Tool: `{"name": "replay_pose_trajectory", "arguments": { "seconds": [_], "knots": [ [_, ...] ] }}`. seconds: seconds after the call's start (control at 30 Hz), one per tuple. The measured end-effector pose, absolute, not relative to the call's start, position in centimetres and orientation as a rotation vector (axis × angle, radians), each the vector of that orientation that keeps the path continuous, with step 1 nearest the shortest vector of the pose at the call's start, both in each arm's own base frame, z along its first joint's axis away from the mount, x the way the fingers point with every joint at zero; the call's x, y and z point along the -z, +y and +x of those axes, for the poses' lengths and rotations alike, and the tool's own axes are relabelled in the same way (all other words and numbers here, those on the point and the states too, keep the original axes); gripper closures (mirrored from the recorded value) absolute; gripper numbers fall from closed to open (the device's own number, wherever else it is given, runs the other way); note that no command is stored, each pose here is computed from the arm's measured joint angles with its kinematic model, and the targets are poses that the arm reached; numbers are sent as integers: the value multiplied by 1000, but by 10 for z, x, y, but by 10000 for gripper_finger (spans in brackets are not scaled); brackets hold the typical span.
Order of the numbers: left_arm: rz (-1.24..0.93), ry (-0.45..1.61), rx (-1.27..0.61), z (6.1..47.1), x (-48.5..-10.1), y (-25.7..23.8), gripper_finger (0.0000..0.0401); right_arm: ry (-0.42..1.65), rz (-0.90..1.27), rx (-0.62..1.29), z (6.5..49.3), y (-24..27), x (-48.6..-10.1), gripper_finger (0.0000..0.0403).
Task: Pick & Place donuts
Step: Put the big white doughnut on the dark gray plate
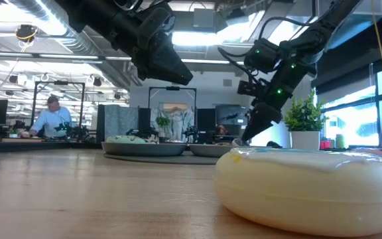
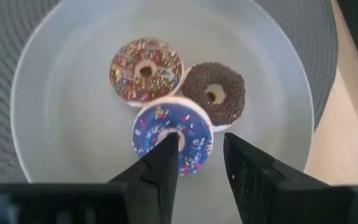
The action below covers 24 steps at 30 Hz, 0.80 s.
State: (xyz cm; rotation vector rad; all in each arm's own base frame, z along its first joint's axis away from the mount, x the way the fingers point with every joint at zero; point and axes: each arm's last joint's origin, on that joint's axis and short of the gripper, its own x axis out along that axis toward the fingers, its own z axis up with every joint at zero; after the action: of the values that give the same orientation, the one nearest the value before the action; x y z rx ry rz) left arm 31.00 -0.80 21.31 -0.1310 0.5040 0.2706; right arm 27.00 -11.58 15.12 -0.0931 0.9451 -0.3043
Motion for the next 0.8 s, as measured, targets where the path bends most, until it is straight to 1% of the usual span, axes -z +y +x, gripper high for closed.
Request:
{"name": "replay_pose_trajectory", "arguments": {
  "seconds": [0.17,0.3,0.4,0.5,0.63,0.8],
  "knots": [
    [-131,504,-271,310,-213,-8,281,983,-2,303,271,-112,-166,273],
    [-132,504,-270,310,-213,-8,281,925,58,178,266,-87,-189,272],
    [-169,491,-278,310,-214,-8,284,890,87,122,256,-62,-198,272],
    [-207,467,-270,311,-216,-10,284,851,106,71,243,-32,-198,272],
    [-158,393,-184,315,-223,-24,285,725,91,5,228,8,-194,272],
    [-110,274,-89,315,-235,-53,282,647,25,51,207,39,-189,272]
  ]
}}
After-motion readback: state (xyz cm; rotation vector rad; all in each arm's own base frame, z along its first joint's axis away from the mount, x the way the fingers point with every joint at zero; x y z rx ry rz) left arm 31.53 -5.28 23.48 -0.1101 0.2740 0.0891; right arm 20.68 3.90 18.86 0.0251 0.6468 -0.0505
